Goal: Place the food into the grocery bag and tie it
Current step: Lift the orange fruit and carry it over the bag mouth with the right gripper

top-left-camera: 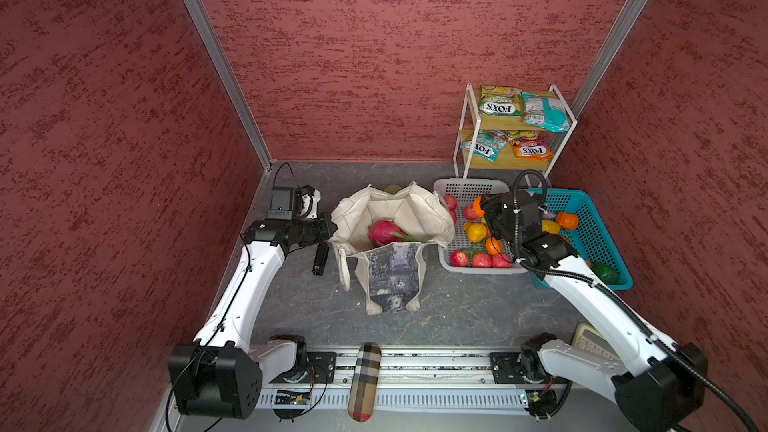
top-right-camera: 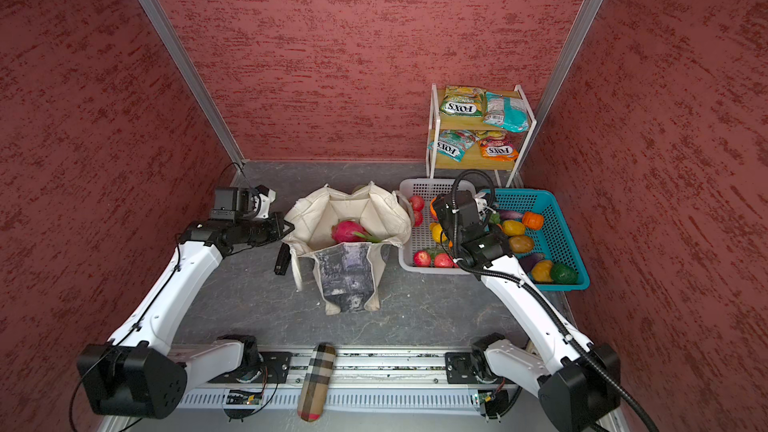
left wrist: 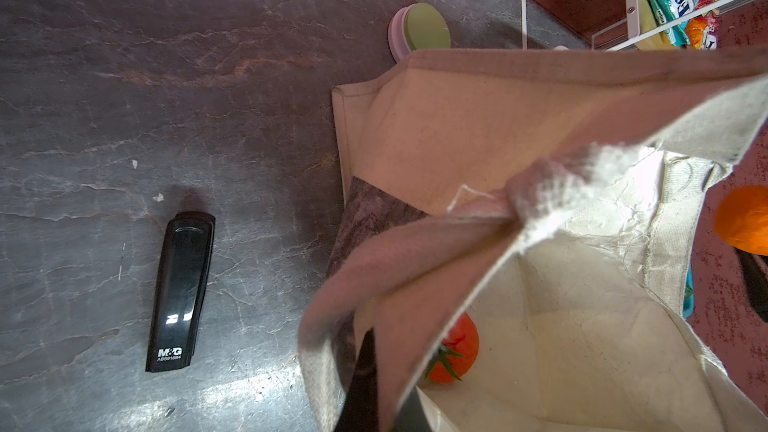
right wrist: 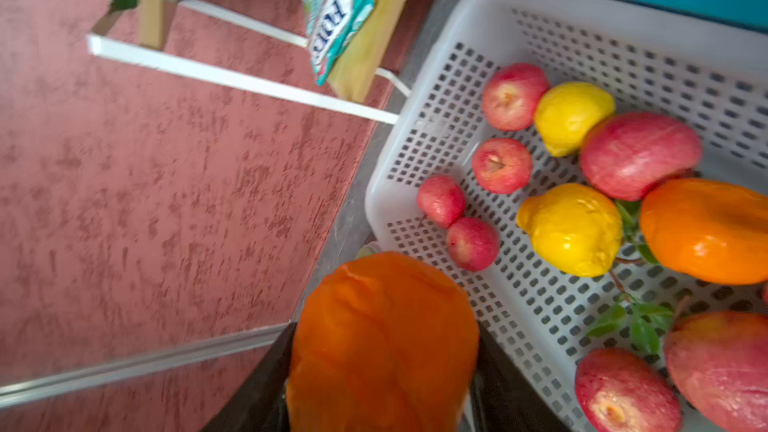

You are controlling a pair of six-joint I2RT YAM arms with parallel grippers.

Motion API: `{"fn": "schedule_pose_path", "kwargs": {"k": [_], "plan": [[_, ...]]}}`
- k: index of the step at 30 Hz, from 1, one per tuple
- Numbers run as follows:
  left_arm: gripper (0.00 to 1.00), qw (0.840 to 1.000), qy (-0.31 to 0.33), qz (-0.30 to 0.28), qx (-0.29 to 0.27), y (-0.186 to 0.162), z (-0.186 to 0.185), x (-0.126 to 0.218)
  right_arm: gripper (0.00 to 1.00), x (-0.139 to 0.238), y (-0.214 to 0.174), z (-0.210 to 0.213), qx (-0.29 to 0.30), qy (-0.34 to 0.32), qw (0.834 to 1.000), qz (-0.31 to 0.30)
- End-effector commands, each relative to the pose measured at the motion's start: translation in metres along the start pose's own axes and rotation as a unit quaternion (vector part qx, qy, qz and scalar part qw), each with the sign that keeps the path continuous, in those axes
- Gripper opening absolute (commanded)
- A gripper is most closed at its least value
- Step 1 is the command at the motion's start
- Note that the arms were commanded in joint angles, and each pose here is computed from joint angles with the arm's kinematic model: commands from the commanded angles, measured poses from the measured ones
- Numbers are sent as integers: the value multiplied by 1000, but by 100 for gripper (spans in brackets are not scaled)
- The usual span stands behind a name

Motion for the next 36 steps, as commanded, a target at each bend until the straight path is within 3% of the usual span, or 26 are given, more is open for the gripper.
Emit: {"fn": "schedule_pose_path", "kwargs": {"k": [1,11,20,36], "plan": [[0,1000,2,-13,-12,4,2,-2,49,14,3,30,106,58,991,56],[0,999,-12,-13,-26,2,-3,-3,47,26,-44,81,228,107,954,162],[0,999,-20,-16,-34,0,-7,-2,46,17,-103,142,347,123,902,225],[0,998,-27,-27,-42,-3,-13,5,47,-13,-165,127,415,53,862,285]]}}
Point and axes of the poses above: each gripper's point midway between its finger pads, its own x axis back along the fingers, its own z axis along the line the jaws close on, y = z × x, the point moved 10 cm from there along x, back along the fingers, and after that the axes turned 8 degrees about x, right-handed, at the moved point
